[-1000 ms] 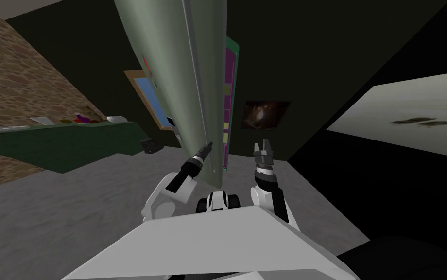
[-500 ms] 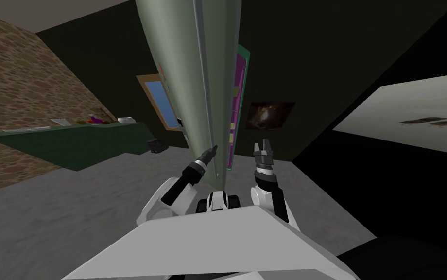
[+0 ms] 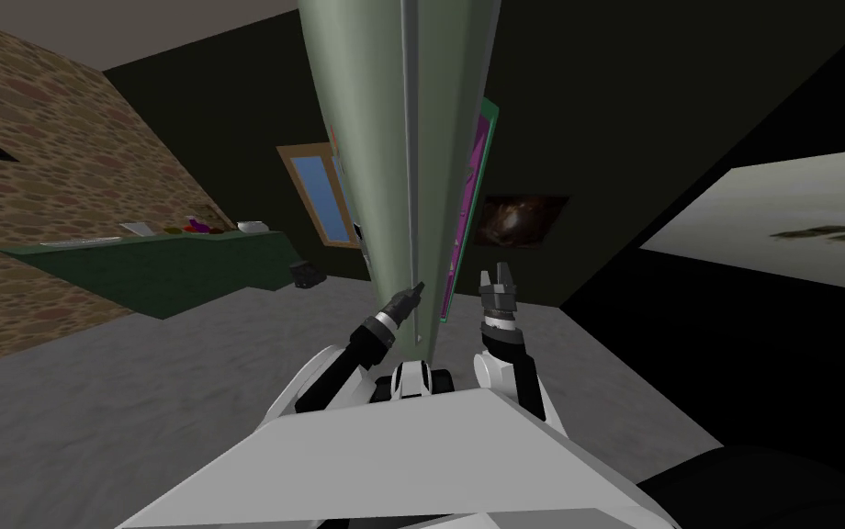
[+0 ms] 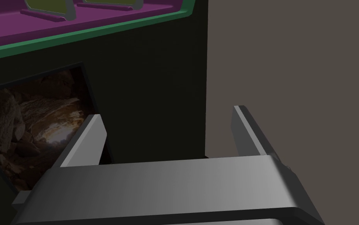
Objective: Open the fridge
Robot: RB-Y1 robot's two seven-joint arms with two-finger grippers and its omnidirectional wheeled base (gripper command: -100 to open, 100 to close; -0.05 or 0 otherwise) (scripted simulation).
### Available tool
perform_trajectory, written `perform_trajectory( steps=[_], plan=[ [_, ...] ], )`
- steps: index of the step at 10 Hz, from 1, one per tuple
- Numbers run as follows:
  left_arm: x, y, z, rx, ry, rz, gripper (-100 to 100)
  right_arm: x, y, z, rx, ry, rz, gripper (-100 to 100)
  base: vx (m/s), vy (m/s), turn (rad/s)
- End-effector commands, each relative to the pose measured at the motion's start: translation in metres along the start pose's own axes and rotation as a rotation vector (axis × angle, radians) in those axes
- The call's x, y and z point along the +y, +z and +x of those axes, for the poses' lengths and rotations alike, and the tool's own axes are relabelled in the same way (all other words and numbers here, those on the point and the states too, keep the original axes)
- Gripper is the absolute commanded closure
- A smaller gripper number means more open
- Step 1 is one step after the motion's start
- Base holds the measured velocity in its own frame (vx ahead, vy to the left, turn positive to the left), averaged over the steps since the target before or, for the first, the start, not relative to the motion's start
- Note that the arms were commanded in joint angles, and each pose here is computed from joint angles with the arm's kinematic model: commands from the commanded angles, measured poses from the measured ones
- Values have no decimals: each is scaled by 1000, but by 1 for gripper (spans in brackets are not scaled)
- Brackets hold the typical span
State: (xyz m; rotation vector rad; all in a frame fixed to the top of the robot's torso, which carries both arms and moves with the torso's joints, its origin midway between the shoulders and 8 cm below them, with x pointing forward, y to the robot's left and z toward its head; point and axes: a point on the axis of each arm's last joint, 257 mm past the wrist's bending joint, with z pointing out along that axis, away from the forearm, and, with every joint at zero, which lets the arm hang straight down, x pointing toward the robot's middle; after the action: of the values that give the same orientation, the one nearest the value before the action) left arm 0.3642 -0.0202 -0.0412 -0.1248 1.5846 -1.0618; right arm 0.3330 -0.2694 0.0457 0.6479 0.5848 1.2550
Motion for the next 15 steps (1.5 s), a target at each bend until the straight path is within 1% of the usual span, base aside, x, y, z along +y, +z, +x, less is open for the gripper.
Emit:
perform_trajectory(
  steps=[1, 8, 9, 11, 12, 15],
  plan=[
    [-17, -8, 6, 16, -17, 40, 100, 0, 0, 0, 0, 0, 0, 0, -36, 61, -5],
    [-17, -8, 6, 16, -17, 40, 100, 0, 0, 0, 0, 0, 0, 0, 5, -7, 0],
    [-13, -3, 6, 17, -5, 37, 100, 0, 0, 0, 0, 0, 0, 0, -19, 108, -56],
    [-22, -3, 12, 31, -18, 58, 100, 0, 0, 0, 0, 0, 0, 0, -68, 197, -147],
    [-22, -3, 12, 31, -18, 58, 100, 0, 0, 0, 0, 0, 0, 0, -78, 138, -11],
    [-22, -3, 12, 31, -18, 58, 100, 0, 0, 0, 0, 0, 0, 0, -6, 3, 14]
  ],
)
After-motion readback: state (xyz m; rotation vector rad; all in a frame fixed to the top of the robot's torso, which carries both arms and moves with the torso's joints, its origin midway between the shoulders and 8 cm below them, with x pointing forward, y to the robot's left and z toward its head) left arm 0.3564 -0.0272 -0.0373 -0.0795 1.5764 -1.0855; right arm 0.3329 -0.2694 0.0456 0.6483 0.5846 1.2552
